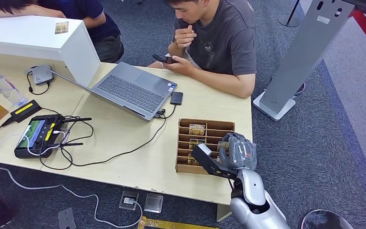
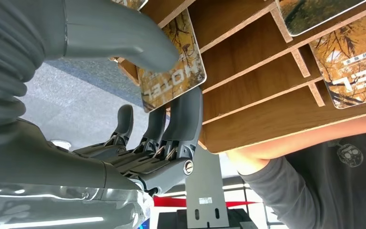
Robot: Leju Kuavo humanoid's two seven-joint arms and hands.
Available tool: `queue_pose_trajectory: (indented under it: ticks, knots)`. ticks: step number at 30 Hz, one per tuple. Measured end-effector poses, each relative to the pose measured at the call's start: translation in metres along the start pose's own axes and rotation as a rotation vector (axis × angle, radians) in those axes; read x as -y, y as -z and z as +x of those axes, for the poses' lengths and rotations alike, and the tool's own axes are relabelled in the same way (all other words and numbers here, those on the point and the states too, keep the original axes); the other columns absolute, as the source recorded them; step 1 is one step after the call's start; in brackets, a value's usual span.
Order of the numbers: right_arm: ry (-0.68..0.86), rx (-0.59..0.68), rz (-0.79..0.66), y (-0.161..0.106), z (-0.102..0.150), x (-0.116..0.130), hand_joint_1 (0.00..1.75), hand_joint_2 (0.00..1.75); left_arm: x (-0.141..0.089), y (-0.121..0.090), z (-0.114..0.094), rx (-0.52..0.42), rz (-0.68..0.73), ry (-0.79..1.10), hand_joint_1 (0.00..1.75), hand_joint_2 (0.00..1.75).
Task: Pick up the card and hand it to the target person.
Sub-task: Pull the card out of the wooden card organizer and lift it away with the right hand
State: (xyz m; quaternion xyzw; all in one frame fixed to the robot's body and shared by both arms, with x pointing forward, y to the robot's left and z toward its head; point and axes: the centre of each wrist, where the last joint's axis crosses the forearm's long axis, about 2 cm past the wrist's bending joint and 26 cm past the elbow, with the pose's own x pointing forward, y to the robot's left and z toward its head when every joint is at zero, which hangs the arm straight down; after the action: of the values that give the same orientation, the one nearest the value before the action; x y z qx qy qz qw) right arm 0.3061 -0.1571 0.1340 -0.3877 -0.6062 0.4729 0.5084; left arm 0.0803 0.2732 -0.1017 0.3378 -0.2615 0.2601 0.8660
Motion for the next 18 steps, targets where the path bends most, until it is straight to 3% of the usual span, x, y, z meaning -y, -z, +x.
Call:
queue_pose_trajectory:
  ticks: [4, 9, 18]
  knots:
    - [-0.015, -0.008, 0.001, 0.0002, 0.0001, -0.0003, 1.11, 1.75, 0.0001, -0.0001, 0.0, 0.001, -0.002, 0.001, 0.0, 0.0]
    - [-0.023, -0.012, 0.006, 0.0002, 0.0002, -0.0006, 1.31, 1.75, 0.0004, -0.0004, -0.0001, 0.002, -0.005, 0.003, 0.0, 0.0]
    - [-0.033, -0.003, 0.012, 0.0006, 0.0014, -0.0013, 1.36, 1.75, 0.0007, -0.0007, 0.0, 0.003, -0.007, 0.005, 0.0, 0.0]
